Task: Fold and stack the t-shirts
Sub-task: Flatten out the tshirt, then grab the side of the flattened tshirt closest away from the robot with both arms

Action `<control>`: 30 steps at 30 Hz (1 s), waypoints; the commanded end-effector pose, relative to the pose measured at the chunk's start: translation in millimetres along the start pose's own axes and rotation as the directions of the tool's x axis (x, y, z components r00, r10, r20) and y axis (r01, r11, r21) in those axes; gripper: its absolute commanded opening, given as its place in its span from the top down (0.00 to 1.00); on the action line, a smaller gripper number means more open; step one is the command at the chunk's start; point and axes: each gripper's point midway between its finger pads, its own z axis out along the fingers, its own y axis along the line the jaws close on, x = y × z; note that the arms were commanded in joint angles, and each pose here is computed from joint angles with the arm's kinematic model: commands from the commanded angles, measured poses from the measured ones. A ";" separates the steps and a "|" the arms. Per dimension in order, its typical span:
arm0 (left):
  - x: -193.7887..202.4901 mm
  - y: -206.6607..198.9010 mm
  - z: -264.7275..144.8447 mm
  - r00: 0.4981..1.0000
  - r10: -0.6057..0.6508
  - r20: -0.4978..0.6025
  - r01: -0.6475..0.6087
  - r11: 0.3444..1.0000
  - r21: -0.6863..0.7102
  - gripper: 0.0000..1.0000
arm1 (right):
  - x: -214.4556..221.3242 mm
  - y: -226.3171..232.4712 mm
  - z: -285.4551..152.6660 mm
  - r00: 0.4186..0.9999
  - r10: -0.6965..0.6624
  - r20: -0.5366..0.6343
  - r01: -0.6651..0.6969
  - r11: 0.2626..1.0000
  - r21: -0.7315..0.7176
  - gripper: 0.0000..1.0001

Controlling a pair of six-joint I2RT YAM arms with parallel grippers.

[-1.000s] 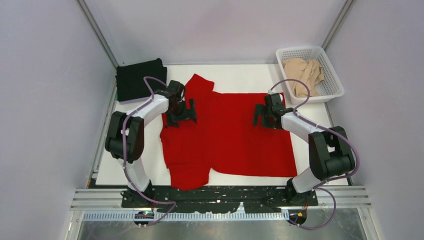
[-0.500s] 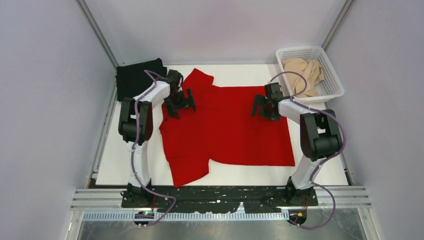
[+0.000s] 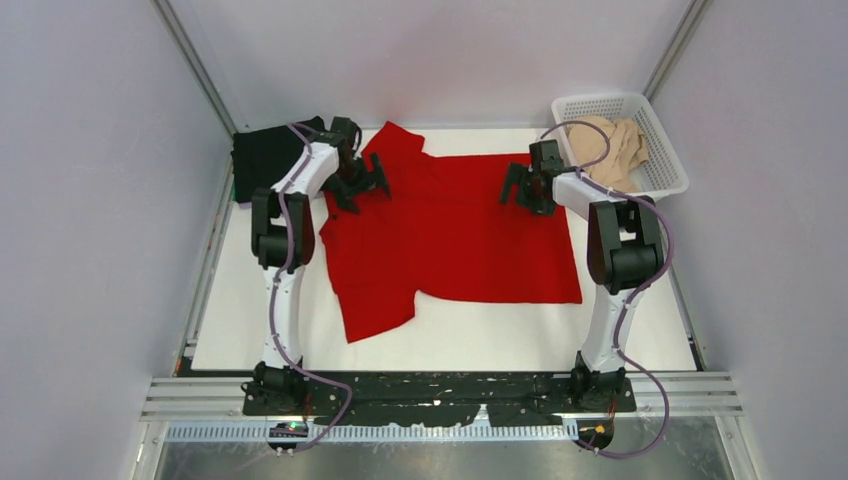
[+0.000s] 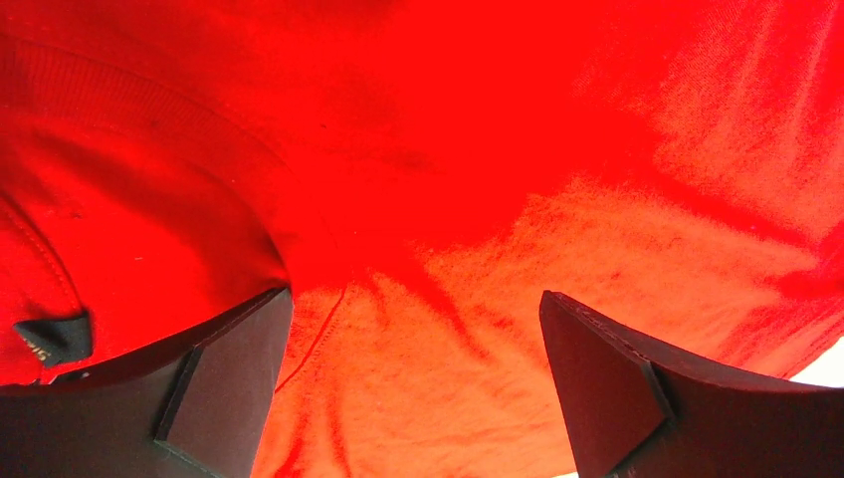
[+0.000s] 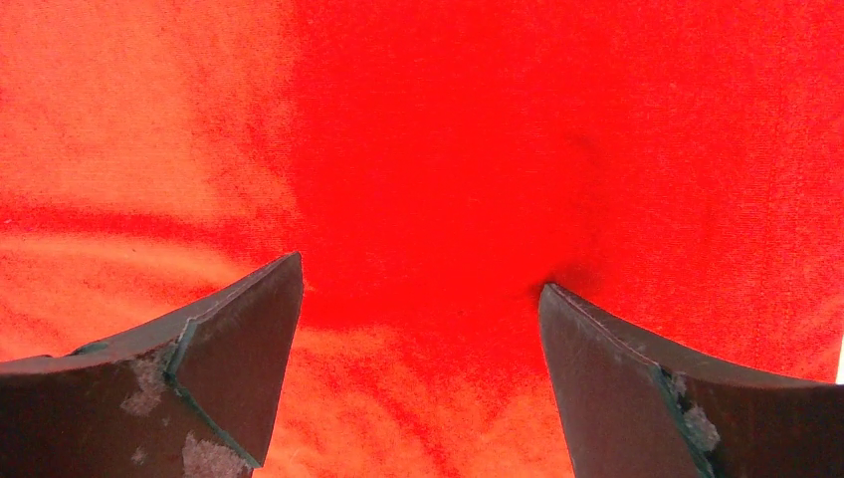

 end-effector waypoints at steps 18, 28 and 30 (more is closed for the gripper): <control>203.0 69.5 -132.2 0.971 0.173 0.162 -0.152 0.979 -0.137 0.01 | 40.3 -53.6 -188.0 0.889 0.111 0.444 -0.118 0.993 -0.011 0.05; 314.5 127.3 -101.1 0.986 0.167 0.010 -0.164 0.979 -0.119 0.13 | 63.6 -72.6 -203.1 0.844 0.172 0.507 -0.189 0.982 -0.018 0.04; 325.4 125.9 -94.5 0.986 0.167 -0.010 -0.168 0.981 -0.093 0.19 | 66.5 -72.0 -200.6 0.853 0.165 0.495 -0.179 0.984 -0.018 0.05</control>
